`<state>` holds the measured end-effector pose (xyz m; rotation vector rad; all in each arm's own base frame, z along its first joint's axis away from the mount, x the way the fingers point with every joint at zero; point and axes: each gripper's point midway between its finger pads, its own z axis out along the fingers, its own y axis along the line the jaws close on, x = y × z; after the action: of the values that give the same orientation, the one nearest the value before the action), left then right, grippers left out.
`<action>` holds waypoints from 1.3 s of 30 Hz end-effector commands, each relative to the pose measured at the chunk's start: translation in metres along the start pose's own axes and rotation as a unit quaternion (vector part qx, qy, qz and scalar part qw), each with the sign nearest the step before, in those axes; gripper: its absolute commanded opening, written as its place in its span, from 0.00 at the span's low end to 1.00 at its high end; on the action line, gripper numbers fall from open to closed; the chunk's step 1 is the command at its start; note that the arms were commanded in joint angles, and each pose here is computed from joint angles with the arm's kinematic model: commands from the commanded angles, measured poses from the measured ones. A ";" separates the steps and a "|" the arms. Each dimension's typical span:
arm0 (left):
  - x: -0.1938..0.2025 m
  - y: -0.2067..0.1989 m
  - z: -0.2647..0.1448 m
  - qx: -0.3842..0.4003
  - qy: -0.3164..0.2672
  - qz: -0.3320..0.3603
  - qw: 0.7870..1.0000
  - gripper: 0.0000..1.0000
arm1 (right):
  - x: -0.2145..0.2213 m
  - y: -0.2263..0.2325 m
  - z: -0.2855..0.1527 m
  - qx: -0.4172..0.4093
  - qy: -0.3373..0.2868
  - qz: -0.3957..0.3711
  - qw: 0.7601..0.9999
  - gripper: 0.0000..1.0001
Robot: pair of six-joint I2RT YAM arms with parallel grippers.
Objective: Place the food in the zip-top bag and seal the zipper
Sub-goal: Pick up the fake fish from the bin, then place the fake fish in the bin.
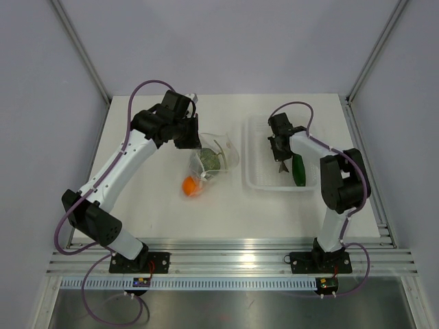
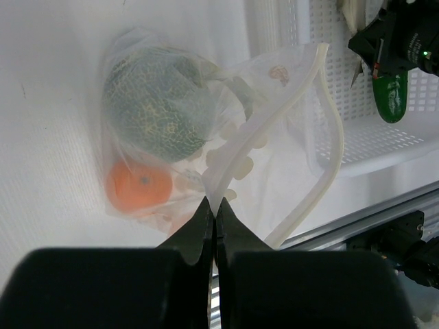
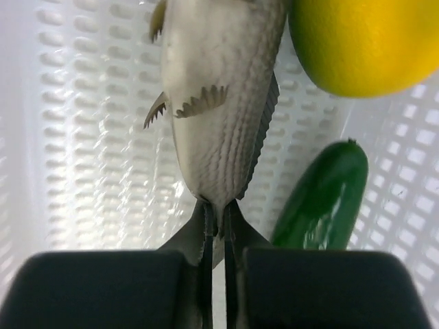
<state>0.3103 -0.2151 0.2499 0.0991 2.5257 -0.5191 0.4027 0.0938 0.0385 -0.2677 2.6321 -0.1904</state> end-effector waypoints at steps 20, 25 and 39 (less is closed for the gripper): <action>-0.022 -0.019 -0.008 0.044 -0.037 0.003 0.998 0.00 | 0.006 0.061 -0.273 -0.292 -0.115 -0.030 0.949 0.00; -0.023 -0.019 -0.007 0.040 -0.039 0.000 0.998 0.00 | 0.006 0.040 -0.258 -0.208 -0.098 0.012 0.973 0.00; -0.012 -0.012 -0.006 0.035 -0.034 -0.002 0.999 0.00 | -0.033 0.047 -0.142 -0.227 -0.002 0.245 0.942 0.15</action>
<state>0.3109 -0.2202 0.2465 0.1061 2.5238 -0.5505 0.3225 0.1457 0.1432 0.0881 2.7437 0.4983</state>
